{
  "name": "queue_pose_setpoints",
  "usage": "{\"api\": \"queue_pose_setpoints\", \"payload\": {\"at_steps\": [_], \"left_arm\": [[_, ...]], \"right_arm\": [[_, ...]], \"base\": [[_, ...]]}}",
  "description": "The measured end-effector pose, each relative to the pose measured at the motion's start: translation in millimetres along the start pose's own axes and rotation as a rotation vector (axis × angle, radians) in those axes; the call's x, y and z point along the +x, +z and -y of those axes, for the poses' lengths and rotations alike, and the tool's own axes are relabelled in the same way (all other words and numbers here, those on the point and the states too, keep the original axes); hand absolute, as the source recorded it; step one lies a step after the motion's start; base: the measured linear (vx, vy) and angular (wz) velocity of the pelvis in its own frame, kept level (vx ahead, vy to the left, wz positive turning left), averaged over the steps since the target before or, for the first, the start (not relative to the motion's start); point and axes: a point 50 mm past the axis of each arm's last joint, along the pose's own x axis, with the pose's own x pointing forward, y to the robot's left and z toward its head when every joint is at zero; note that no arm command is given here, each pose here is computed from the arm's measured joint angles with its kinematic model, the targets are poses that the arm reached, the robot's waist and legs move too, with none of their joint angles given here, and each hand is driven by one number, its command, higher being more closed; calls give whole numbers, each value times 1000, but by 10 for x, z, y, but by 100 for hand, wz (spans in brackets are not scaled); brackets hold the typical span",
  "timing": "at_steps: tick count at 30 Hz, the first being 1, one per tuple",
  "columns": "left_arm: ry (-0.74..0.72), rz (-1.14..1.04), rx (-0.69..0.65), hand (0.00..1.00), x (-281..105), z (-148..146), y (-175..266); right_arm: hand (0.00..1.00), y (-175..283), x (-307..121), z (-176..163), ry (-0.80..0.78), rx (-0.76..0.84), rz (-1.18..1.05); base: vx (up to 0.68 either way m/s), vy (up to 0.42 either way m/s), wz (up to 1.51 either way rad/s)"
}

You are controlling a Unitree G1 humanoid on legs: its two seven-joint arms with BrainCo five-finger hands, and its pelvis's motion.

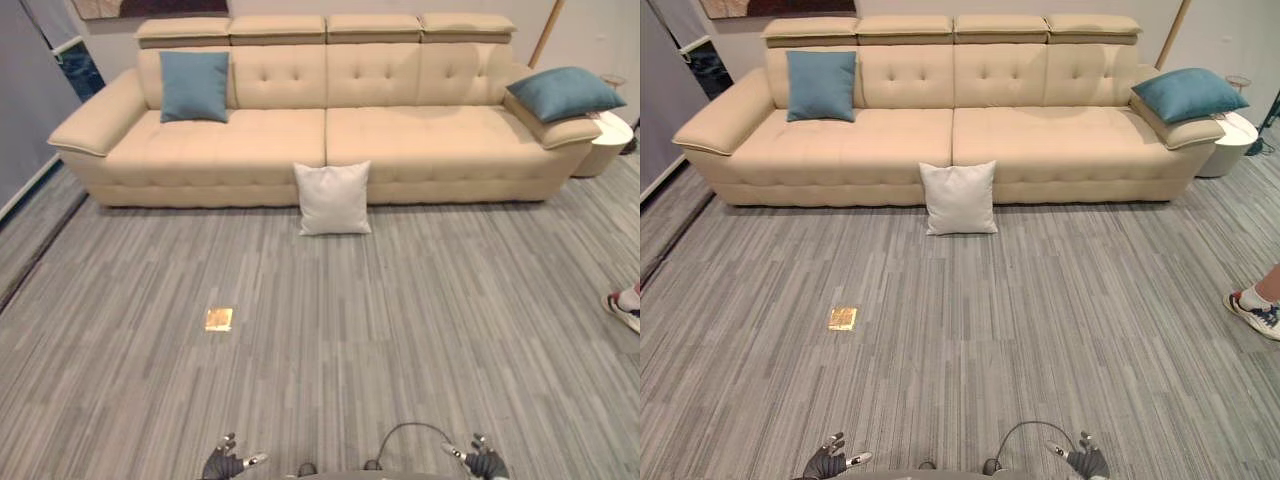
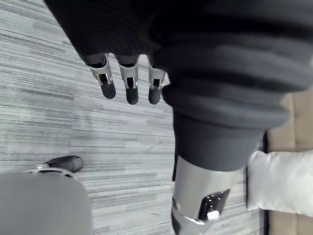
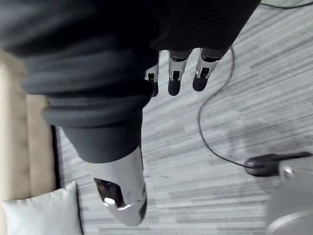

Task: Pick up cushions and gather them together orderly.

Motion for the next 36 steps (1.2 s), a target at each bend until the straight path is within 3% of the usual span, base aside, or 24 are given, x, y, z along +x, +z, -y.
{"api": "queue_pose_setpoints", "payload": {"at_steps": [13,25,31,36], "left_arm": [[8,120,-4,0,16,-94,260],[-14,248,-80,0,12,15,546],[-16,323,-74,0,92,45,838],[-15,306,-77,0,110,88,808]], "right_arm": [[0,299,43,30,51,-161,122],[0,455,117,-218,108,-112,160],[0,516,137,-314,136,-94,170],[0,570,141,-347,129,-87,190]], "base": [[86,-7,-4],[14,47,-11],[364,-42,34],[602,-222,47]]}}
